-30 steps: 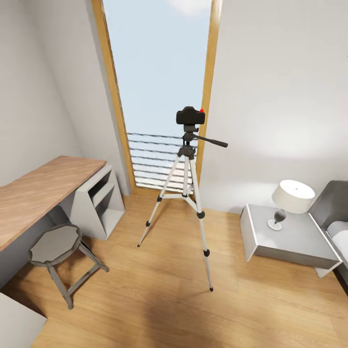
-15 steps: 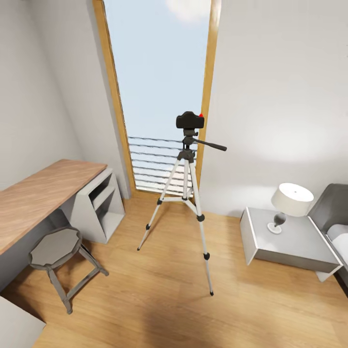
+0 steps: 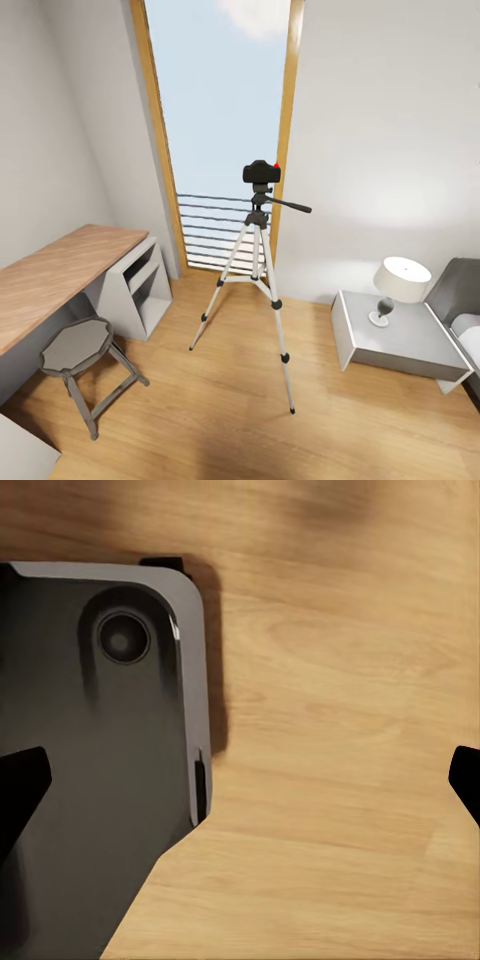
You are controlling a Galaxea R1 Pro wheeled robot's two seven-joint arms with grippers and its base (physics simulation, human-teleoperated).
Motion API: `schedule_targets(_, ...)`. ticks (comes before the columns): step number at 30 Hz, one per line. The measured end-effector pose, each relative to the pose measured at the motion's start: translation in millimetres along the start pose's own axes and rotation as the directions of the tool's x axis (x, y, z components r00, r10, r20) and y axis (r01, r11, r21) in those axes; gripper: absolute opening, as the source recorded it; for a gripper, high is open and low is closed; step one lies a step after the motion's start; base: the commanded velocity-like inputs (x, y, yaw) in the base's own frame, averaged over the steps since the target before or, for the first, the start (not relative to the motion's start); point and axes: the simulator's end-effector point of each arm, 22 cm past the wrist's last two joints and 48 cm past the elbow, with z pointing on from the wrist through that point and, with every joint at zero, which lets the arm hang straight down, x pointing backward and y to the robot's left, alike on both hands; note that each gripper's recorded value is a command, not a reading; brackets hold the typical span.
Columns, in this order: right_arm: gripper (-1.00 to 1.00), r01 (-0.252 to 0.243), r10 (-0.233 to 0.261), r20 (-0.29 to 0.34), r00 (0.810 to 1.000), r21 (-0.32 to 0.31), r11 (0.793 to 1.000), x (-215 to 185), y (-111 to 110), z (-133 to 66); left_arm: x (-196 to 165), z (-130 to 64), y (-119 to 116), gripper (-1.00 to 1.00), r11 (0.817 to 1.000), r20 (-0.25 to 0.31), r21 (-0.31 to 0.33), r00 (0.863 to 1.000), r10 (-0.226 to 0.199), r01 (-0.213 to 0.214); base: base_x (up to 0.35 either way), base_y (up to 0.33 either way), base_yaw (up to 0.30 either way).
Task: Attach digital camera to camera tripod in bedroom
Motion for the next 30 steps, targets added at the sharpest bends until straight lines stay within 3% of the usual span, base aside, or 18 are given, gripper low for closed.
schedule_targets(30, 1.0, -0.002, 0.002, 0.046, 0.999, 0.0, 1.0, -18.3, -1.3, -1.4, -18.1, -5.4, -6.4, 1.0, 1.0, 0.044, 0.018, 0.999, -0.01, 0.009, 0.0, 0.0, 0.0)
